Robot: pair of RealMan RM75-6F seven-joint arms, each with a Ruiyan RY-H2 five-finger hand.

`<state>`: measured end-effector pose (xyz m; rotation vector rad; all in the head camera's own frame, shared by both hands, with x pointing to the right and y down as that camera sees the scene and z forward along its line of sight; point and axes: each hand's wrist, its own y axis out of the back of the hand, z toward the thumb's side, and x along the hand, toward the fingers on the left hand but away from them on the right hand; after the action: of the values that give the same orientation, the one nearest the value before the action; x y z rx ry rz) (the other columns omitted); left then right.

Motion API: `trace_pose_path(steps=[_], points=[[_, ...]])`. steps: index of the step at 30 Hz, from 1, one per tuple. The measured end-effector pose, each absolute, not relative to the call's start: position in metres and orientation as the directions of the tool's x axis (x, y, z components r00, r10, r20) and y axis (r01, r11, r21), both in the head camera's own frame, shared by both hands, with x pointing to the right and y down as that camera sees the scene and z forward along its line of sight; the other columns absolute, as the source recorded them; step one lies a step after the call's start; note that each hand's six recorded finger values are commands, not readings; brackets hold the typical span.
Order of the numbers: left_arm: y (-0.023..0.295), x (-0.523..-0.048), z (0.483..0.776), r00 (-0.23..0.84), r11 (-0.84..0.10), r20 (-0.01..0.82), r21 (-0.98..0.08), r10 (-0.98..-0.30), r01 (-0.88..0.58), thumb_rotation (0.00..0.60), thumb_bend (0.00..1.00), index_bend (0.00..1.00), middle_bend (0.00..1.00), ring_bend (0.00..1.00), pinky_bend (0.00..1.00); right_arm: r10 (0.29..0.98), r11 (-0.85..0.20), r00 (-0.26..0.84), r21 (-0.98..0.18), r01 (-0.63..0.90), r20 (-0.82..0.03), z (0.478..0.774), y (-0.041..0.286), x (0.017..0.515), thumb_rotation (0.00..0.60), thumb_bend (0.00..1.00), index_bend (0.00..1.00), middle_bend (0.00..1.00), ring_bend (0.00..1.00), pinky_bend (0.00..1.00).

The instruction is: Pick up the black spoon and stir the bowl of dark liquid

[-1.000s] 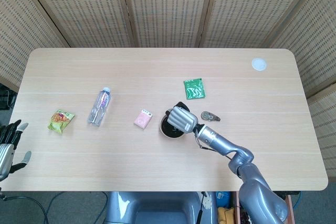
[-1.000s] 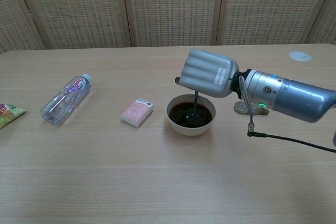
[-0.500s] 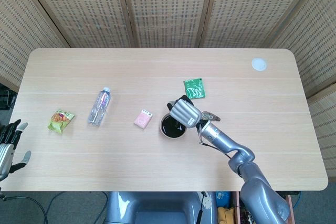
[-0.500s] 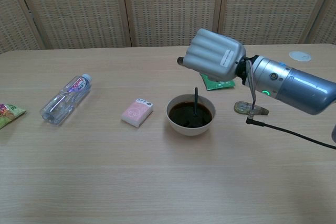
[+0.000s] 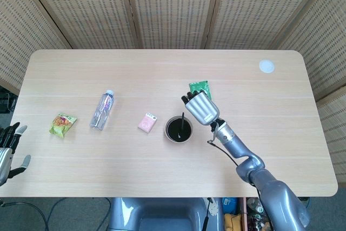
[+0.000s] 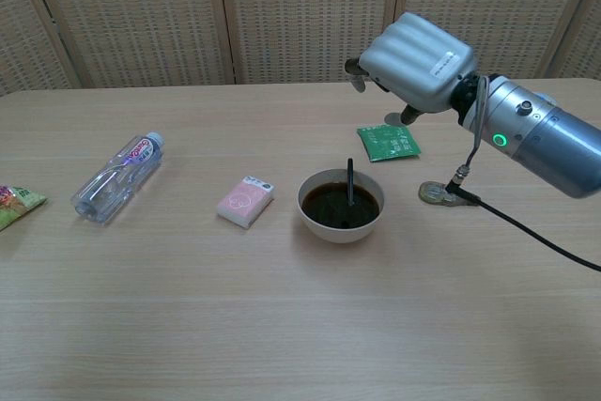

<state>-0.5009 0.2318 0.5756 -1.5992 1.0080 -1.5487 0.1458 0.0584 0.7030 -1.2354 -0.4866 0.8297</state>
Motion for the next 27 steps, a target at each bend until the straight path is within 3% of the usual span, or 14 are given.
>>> trace_pose_path(steps=[9,11,14,23,27], points=[[0.232,-0.501,0.573,-0.005,-0.459,0.461,-0.886,-0.888,-0.069,0.600,0.41,0.05,0.00,0.00,0.00,0.829,-0.097,0.532,-0.981,-0.168,-0.173,0.692,0.061,0.166,0.600,0.31,0.45,0.40,0.38,0.56],[0.232,-0.501,0.573,-0.005,-0.460,0.461,-0.885,-0.887,-0.070,0.600,0.41,0.05,0.00,0.00,0.00,0.842,-0.144,0.502,-0.979,-0.146,-0.199,0.689,0.063,0.173,0.600,0.31,0.43,0.36,0.31,0.44],[0.232,-0.501,0.574,-0.006,-0.460,0.462,-0.885,-0.887,-0.073,0.600,0.41,0.05,0.00,0.00,0.00,0.860,-0.206,0.450,-0.971,-0.121,-0.239,0.683,0.065,0.187,0.600,0.31,0.41,0.31,0.24,0.35],[0.233,-0.499,0.572,-0.002,-0.450,0.452,-0.889,-0.892,-0.079,0.600,0.41,0.05,0.00,0.00,0.00,0.899,-0.353,0.239,-0.930,-0.100,-0.366,0.668,0.083,0.258,0.600,0.31,0.39,0.27,0.19,0.31],[0.233,-0.495,0.569,0.006,-0.440,0.441,-0.895,-0.898,-0.076,0.600,0.41,0.05,0.00,0.00,0.00,0.910,-0.359,0.190,-0.930,-0.083,-0.369,0.662,0.092,0.282,0.600,0.31,0.39,0.26,0.18,0.30]])
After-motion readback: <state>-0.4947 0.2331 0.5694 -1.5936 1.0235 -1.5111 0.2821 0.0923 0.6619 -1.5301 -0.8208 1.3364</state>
